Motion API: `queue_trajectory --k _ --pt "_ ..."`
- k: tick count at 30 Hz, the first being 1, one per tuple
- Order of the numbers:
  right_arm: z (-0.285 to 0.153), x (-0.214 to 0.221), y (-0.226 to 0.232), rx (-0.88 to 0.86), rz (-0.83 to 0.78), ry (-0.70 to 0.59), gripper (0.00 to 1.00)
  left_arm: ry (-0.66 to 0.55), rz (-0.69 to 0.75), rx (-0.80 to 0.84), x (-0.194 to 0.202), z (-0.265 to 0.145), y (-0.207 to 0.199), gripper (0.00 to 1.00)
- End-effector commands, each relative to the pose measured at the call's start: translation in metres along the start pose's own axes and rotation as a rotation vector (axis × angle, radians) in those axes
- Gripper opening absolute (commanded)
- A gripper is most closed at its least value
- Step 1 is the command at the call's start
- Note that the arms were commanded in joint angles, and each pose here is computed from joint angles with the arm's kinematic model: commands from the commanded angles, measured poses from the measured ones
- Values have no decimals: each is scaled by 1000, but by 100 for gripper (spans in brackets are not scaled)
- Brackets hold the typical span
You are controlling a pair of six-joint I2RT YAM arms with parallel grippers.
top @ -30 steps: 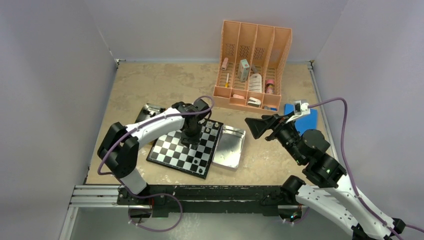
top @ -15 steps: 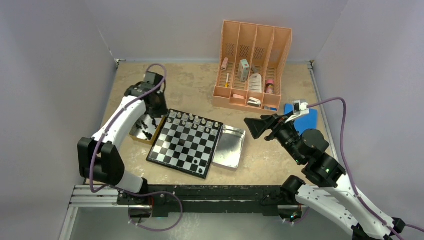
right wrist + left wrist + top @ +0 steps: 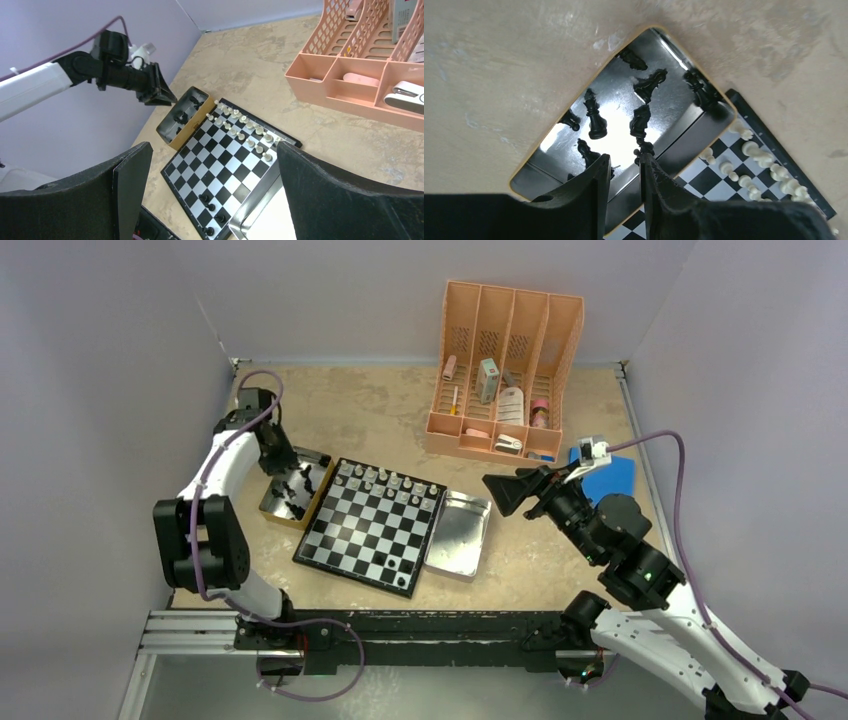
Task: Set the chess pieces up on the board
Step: Pick up the chess piece from the storage box.
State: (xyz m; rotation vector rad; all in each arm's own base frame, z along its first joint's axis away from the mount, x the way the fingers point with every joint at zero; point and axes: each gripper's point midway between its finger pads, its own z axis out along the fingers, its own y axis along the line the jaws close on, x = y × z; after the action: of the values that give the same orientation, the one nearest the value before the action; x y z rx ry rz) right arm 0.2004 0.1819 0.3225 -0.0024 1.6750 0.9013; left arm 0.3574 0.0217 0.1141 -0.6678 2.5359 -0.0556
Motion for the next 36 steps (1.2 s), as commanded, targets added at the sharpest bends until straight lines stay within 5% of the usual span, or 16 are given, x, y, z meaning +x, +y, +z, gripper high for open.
queue_trajectory --k 1,36 --pt "4 -10 12 -54 -5 -35 97 14 -45 4 6 23 -2 30" --pt "-5 -12 13 -65 -47 -33 98 158 -91 -133 42 67 33 32"
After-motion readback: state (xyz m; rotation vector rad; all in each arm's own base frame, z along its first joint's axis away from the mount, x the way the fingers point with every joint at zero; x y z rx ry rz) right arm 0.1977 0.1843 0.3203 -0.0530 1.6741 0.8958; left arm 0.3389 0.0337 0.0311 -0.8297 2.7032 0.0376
